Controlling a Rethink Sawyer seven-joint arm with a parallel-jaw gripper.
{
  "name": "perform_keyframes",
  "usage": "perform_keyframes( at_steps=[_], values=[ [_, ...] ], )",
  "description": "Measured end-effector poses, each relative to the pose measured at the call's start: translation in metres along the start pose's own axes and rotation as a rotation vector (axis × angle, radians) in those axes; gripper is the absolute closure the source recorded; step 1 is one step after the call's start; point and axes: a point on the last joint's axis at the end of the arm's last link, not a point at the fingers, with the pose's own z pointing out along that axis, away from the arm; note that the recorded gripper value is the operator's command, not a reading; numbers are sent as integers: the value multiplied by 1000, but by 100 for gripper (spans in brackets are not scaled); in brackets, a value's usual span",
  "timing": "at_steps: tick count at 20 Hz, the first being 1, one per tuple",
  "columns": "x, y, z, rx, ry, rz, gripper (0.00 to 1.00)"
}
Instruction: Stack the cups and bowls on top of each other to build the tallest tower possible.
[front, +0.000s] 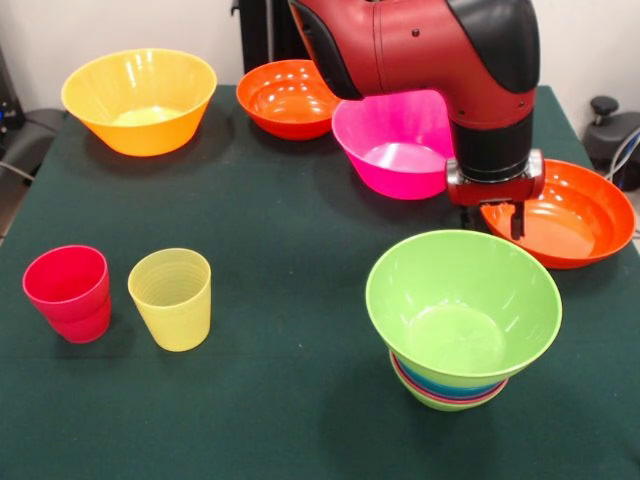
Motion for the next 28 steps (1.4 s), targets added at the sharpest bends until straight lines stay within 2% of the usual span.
perform_keyframes(
  at_steps=[2, 3, 28],
  values=[
    [0, 0, 0, 0, 0, 0, 0],
    [0, 0, 1, 0, -1, 1, 100],
    [-17, 4, -7, -5, -36, -5, 100]
  ],
)
